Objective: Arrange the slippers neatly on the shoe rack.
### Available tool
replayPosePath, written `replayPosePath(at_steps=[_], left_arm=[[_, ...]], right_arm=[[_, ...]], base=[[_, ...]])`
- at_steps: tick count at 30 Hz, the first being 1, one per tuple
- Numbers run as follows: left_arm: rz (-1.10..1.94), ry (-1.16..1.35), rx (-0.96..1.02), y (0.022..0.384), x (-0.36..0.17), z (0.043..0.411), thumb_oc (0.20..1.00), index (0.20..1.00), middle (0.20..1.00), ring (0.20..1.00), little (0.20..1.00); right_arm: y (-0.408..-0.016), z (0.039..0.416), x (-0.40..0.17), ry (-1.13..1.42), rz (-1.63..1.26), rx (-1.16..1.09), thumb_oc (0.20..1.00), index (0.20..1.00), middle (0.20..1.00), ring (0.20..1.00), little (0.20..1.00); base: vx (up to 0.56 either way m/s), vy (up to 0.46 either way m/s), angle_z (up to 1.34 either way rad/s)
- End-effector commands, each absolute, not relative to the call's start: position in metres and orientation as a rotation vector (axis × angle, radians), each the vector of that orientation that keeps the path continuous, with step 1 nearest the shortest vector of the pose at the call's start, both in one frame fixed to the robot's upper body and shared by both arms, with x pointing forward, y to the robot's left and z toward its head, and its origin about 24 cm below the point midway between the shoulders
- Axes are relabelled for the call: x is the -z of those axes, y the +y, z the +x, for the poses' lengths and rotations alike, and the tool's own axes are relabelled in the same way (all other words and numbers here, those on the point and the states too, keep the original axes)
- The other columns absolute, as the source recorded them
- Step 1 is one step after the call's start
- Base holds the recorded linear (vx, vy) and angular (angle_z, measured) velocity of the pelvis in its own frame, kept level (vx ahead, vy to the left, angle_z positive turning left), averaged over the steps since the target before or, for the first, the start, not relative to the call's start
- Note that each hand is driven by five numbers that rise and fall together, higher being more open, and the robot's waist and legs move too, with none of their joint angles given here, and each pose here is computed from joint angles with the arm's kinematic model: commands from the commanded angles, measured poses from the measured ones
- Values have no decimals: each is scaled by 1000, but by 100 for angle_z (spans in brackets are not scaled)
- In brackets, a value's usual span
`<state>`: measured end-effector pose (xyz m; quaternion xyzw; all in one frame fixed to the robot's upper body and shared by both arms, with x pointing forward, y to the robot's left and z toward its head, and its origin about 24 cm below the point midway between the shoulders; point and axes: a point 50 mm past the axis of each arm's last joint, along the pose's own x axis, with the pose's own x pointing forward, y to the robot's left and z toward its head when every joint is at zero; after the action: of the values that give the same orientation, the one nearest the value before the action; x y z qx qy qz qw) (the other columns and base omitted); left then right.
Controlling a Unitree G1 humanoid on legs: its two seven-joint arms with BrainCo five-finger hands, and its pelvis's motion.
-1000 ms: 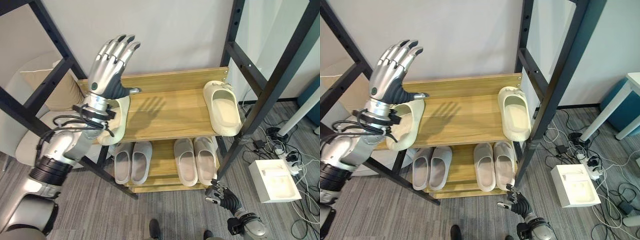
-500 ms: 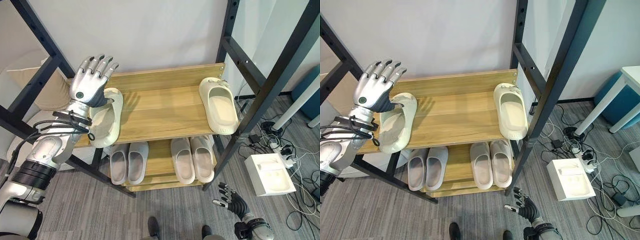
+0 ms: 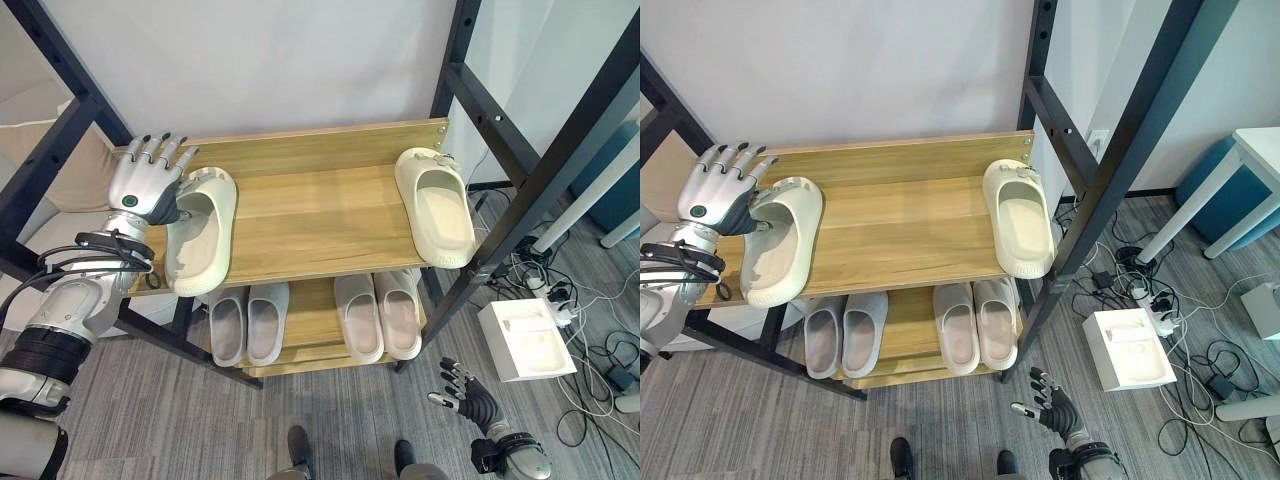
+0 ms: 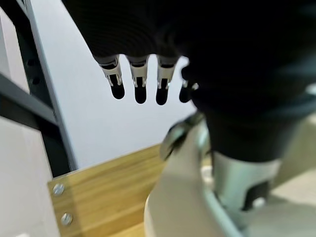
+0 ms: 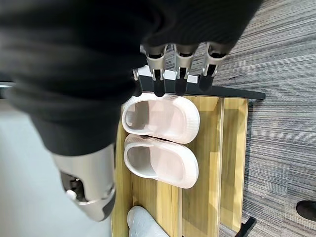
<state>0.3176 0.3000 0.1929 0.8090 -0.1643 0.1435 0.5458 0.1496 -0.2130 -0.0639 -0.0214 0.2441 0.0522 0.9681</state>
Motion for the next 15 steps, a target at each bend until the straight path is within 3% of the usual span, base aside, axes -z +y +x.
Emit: replayPosePath(at_steps=[1, 2, 7, 15], left_arm=[[1950, -353, -552, 320, -233, 328, 671, 671, 671, 671, 671], [1933, -348, -569, 321, -234, 329, 200, 200, 200, 200, 200], [1792, -366, -625, 320, -238, 334, 200, 200, 200, 200, 200], [1672, -598, -513, 268, -236, 341, 200, 200, 200, 200, 200]], right_arm=[[-207, 171, 34, 318, -31, -132, 1000, 1000, 1000, 1000, 1000], [-208, 172, 33, 313, -32, -124, 1000, 1000, 1000, 1000, 1000], [-207, 171, 32, 308, -29, -114, 1000, 1000, 1000, 1000, 1000], [-205, 168, 34, 310, -23, -105, 1000, 1000, 1000, 1000, 1000]], base=[[-8, 6, -5], [-25, 16, -8], [-24, 13, -17], [6, -7, -6]])
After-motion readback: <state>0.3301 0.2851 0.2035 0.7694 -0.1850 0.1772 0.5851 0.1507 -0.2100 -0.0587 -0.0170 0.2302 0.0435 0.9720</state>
